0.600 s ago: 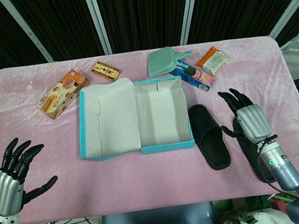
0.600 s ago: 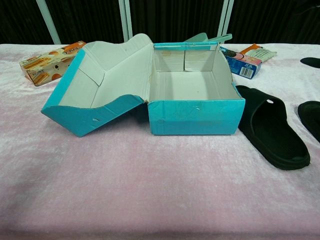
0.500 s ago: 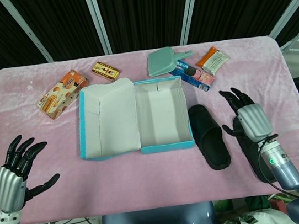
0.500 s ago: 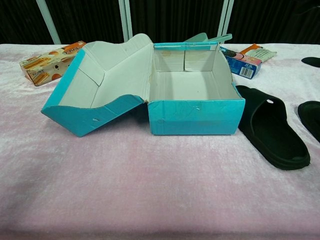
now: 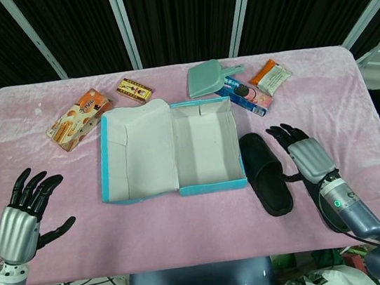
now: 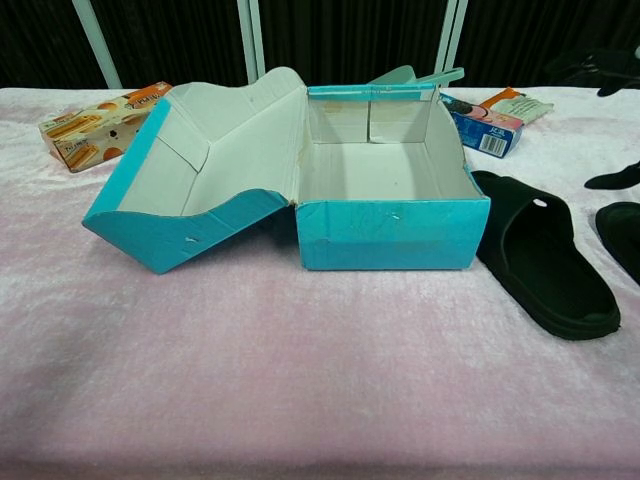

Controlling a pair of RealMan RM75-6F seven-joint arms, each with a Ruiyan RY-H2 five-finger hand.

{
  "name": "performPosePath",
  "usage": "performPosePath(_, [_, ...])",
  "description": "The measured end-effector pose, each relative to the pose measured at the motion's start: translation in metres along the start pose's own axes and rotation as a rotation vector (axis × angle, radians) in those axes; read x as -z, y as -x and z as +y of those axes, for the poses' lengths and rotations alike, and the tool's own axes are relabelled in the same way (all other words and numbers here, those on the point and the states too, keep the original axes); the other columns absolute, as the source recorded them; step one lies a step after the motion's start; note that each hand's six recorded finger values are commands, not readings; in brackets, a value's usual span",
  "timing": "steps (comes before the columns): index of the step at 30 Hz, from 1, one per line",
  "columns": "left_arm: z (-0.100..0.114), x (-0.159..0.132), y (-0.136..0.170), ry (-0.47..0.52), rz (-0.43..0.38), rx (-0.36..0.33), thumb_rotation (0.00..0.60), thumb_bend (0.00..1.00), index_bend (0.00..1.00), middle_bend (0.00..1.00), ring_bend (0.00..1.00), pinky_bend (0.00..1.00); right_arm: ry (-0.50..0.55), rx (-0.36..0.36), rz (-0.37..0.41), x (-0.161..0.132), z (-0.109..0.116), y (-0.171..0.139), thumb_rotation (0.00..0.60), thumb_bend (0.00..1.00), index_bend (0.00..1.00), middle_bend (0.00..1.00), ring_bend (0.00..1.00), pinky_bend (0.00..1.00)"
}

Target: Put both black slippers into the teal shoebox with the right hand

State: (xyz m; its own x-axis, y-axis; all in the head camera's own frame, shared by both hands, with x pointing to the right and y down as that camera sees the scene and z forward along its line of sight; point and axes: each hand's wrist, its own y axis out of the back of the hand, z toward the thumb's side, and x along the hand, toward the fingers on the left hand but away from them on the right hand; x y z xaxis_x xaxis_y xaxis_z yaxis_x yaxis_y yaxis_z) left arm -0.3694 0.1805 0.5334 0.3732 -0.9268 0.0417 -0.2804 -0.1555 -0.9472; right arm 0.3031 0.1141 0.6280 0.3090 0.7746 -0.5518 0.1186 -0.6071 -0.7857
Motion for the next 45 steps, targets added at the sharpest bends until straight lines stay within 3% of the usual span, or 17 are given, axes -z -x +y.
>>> performPosePath(5, [-0.004,0.006,0.001,-0.038,0.05,0.045,0.6,0.01,0.12,0.19,0.12,0.07,-0.033,-0.112,-0.019,0.0,-0.015,0.025,0.6,0.06,0.03,0.06,0.0,0.14])
performPosePath(16, [-0.011,0.014,0.002,-0.018,0.099,0.103,0.6,0.01,0.1,0.18,0.12,0.07,-0.061,-0.294,-0.049,0.002,-0.044,0.057,0.6,0.06,0.03,0.06,0.0,0.14])
performPosePath(32, [-0.011,0.024,0.011,0.012,0.127,0.098,0.6,0.01,0.1,0.18,0.12,0.07,-0.109,-0.387,-0.117,0.01,-0.054,0.078,0.6,0.06,0.04,0.07,0.0,0.14])
performPosePath(34, [-0.012,0.025,0.013,0.014,0.131,0.099,0.6,0.01,0.1,0.18,0.12,0.07,-0.116,-0.395,-0.124,0.011,-0.055,0.082,0.6,0.07,0.09,0.13,0.01,0.14])
performPosePath(36, [-0.012,0.027,0.014,0.017,0.136,0.099,0.6,0.01,0.1,0.18,0.12,0.07,-0.124,-0.403,-0.13,0.012,-0.057,0.084,0.6,0.1,0.22,0.24,0.06,0.15])
performPosePath(38, [-0.012,0.029,0.016,0.02,0.142,0.098,0.6,0.01,0.1,0.18,0.12,0.07,-0.131,-0.413,-0.139,0.013,-0.059,0.087,0.6,0.16,0.4,0.38,0.18,0.19])
performPosePath(41, [-0.011,0.032,0.018,0.024,0.15,0.094,0.6,0.01,0.1,0.18,0.12,0.07,-0.131,-0.417,-0.149,0.013,-0.06,0.089,0.6,0.17,0.48,0.46,0.25,0.22])
performPosePath(45, [-0.009,0.035,0.02,0.032,0.16,0.081,0.6,0.01,0.1,0.18,0.12,0.07,-0.116,-0.391,-0.15,0.012,-0.057,0.089,0.6,0.17,0.49,0.47,0.26,0.22])
